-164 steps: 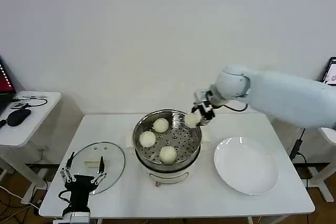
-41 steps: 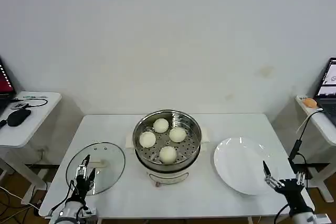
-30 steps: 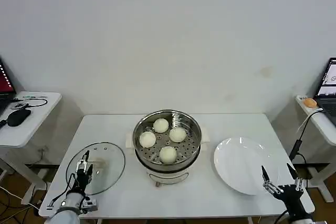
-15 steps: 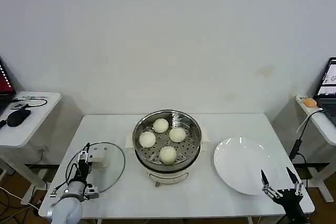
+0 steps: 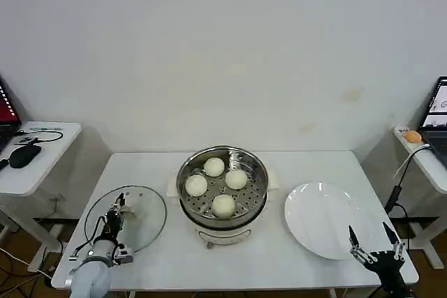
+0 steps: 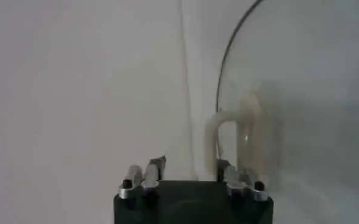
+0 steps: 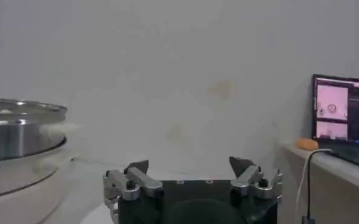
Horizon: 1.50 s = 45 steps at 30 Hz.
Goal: Take steamed baozi put them in steamer then cover it.
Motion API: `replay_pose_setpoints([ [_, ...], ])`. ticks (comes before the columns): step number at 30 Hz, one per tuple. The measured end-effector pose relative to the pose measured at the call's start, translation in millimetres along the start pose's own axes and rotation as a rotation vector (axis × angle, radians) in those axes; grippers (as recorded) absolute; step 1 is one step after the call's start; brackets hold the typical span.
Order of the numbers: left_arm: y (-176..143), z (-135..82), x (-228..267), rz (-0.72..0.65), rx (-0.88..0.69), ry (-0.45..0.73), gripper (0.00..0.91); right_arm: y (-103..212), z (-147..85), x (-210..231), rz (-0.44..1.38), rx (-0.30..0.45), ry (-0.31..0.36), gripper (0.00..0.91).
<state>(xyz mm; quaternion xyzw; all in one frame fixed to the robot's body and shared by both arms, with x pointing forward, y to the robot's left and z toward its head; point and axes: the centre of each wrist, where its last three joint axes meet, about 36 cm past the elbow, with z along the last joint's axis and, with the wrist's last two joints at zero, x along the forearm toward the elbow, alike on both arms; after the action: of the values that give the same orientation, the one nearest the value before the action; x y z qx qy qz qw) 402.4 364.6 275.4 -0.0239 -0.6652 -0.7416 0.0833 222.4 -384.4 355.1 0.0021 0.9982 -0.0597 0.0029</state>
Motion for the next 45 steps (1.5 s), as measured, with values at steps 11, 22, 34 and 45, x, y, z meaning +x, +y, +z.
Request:
replay_pose_setpoints([
  [11,13,3,12,-0.066,0.015,0.015,0.000,4,0,-4,-0.019,-0.002,-0.008,0.907],
  [22,76,13,19,-0.197,0.036,0.034,0.000,10,7,-11,-0.046,0.006,-0.010,0.907],
  [34,164,-12,16,-0.298,0.109,0.026,0.000,19,9,-22,-0.066,0.019,-0.014,0.907],
  [45,207,-100,4,-0.269,0.176,0.004,0.000,25,15,-31,-0.067,0.029,0.000,0.907],
])
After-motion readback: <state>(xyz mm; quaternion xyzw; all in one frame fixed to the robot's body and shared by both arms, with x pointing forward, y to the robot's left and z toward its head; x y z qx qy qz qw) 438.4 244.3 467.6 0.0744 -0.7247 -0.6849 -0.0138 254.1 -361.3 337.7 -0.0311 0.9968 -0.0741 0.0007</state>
